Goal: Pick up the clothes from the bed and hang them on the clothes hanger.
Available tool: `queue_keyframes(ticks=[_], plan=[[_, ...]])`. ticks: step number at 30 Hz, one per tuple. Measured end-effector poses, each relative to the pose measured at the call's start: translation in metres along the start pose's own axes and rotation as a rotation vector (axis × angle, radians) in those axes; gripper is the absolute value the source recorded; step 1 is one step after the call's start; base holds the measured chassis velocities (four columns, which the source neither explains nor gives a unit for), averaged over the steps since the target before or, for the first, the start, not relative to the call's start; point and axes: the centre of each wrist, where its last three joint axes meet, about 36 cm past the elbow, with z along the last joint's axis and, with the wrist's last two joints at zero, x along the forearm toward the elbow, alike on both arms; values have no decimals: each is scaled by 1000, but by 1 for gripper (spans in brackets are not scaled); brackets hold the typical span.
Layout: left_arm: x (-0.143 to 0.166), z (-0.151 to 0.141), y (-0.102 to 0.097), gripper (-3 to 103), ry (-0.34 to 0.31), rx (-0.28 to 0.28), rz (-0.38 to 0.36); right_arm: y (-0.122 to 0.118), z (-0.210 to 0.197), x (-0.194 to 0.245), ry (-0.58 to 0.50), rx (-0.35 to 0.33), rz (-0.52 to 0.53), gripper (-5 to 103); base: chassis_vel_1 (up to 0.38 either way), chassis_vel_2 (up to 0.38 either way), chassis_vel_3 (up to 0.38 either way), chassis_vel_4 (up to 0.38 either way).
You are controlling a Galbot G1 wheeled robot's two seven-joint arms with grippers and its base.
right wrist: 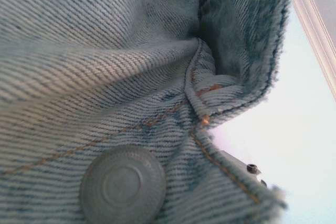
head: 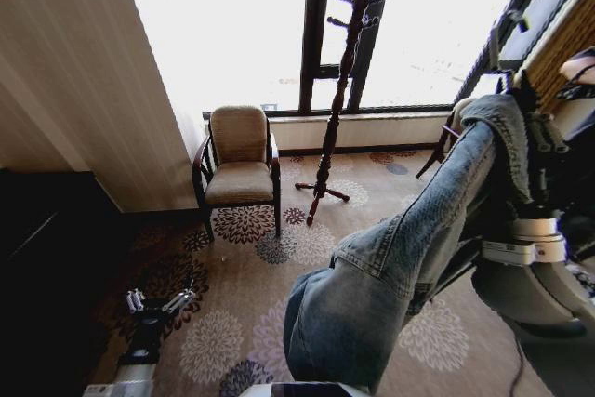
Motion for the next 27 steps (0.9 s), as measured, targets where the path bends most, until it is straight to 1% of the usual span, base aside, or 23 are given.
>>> queue_keyframes(ticks=[5,13,18,27], plan=[[2,2,-1,100,25,11,0,0,0,1,0,4,-6,15,-91,65,78,-83],[2,2,-1,100,28,12,0,-2,1,3,10,12,-2,15,-130,120,127,-122],[2,2,-1,100,29,13,0,0,2,11,33,12,-6,15,-136,121,142,-127],[3,2,-1,100,29,13,0,-5,5,25,61,25,-9,15,-124,121,127,-124]])
